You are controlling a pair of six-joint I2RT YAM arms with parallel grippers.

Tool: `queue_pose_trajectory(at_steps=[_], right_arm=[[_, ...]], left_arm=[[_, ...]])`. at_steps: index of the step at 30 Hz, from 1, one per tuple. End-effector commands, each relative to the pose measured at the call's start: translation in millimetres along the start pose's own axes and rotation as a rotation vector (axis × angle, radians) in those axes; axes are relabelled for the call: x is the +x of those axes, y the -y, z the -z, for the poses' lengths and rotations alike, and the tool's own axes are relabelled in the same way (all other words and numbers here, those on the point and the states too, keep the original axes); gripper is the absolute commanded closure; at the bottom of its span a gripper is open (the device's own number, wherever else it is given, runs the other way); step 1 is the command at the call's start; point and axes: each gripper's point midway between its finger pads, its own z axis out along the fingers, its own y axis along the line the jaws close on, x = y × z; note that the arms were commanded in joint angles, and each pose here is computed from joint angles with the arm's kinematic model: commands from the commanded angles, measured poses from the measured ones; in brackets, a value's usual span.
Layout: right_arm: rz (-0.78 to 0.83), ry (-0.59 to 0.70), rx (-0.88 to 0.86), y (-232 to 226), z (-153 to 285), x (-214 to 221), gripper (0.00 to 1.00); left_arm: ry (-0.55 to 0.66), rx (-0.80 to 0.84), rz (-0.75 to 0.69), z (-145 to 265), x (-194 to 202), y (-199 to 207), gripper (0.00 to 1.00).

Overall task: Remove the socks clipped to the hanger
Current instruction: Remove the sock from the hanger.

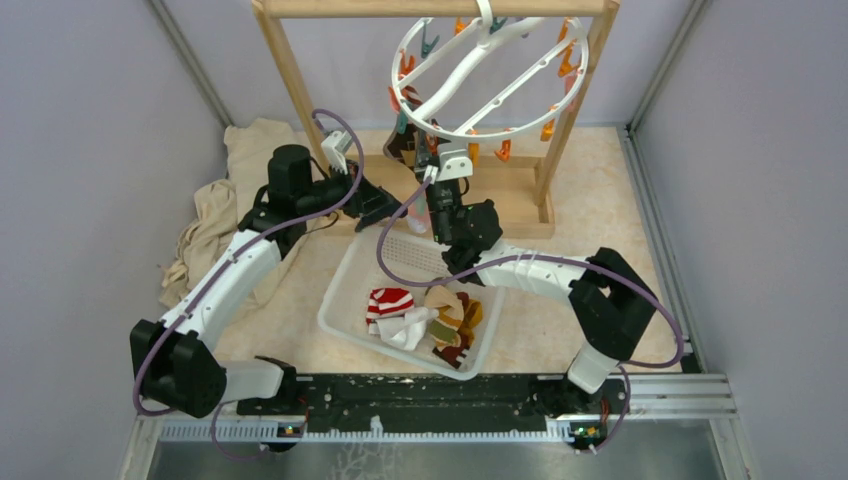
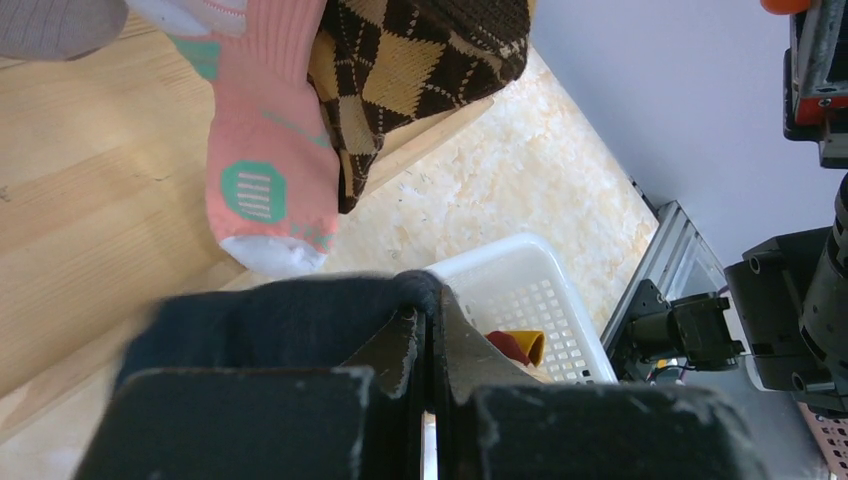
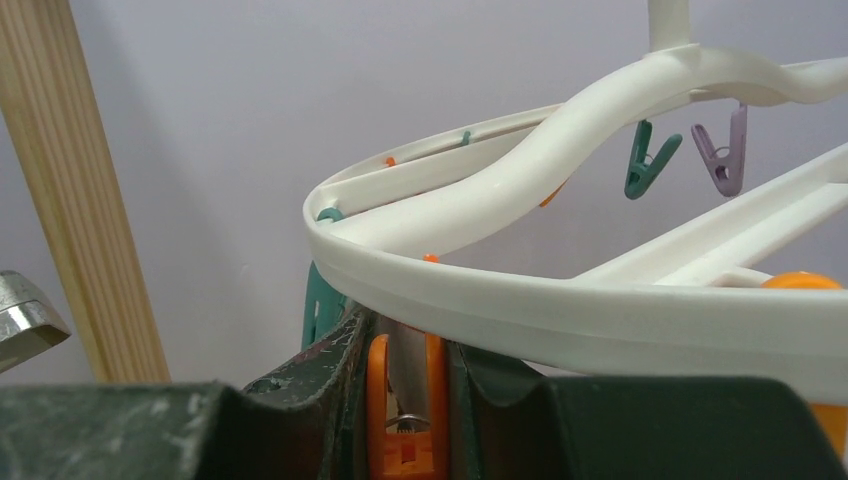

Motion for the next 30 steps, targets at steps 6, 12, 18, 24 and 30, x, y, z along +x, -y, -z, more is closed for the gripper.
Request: queue_pose_trajectory(at_steps=[6,12,18,24,30], right_arm=[[-0.069,-0.002,0.004,10.8,-0.3,-22.6,0.41],[-0.096,-0.084,-0.007,13.5,19.3,-7.2,0.26],[-0.097,-0.179,-0.022,9.8,44.8,7.8,0.21],[-0.149,-0.304,-0.024,7.9,62.4,22.2,0.2],[-0.19,-0.452,-0.072,-9.4,71.8,41.2,0.2]], left_arm=[[0.043,0.07,-0.018,11.3,-21.8,23.7,1.0],[0.045,0.124,-0.01,25.7,-26.6,45.5,1.0],[0.038,0.196,0.011,43.0,-28.6,71.6,1.0],[0.011,0.235,0.048,60.2,-22.7,90.6,1.0],[0.002,0.184,0.088,72.6,-16.9,92.8,1.0]])
